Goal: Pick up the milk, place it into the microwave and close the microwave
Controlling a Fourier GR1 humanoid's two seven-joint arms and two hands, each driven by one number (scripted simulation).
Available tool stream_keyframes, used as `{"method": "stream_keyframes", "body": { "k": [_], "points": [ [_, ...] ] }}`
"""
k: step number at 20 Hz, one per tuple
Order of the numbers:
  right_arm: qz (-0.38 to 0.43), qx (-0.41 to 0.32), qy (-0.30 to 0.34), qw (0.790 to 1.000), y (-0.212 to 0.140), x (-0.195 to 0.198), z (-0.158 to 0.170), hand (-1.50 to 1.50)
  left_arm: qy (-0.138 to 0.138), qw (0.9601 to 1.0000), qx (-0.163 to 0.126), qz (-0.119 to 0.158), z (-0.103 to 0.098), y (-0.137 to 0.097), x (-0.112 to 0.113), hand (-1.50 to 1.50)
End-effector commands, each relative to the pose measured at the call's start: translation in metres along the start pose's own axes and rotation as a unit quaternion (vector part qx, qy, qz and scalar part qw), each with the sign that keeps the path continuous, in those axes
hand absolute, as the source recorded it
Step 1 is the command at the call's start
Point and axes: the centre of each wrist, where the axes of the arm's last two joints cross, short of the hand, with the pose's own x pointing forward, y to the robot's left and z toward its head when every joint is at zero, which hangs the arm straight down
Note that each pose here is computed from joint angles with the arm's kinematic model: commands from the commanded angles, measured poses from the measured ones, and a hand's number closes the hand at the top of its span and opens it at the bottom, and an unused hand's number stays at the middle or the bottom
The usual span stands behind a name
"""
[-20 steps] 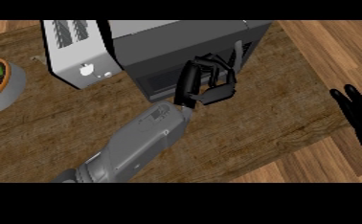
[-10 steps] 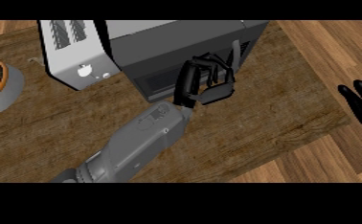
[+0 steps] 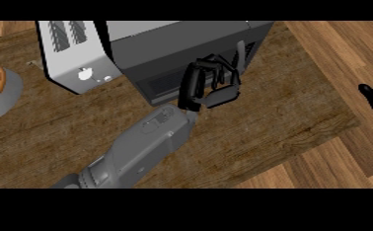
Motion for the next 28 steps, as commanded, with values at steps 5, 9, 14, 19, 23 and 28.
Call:
{"method": "stream_keyframes", "body": {
  "k": [5,9,14,19,23,28],
  "points": [
    [-0.004,-0.004,-0.001,1.0,-0.005,0.007,-0.003,-1.5,-0.004,0.9999,0.014,-0.005,-0.019,0.005,0.004,1.5],
    [-0.013,0.013,-0.011,1.0,-0.003,0.011,-0.007,-1.5,-0.001,0.9998,0.017,-0.005,-0.018,0.007,0.001,1.5],
    [-0.032,0.034,-0.005,0.999,-0.003,0.01,-0.01,-1.5,-0.004,0.9999,0.008,-0.004,-0.02,0.004,0.003,1.5],
    [-0.034,0.049,0.001,0.998,-0.005,0.014,-0.013,-1.5,-0.012,0.9999,0.011,-0.004,-0.02,0.004,0.003,1.5],
    [-0.04,0.051,0.007,0.998,-0.006,0.016,-0.012,-1.5,-0.009,0.9998,0.018,-0.001,-0.018,0.007,-0.001,1.5],
    [-0.043,0.054,0.0,0.998,-0.01,0.019,-0.014,-1.5,-0.016,0.9998,0.014,-0.003,-0.02,0.004,0.001,1.5]
  ]
}}
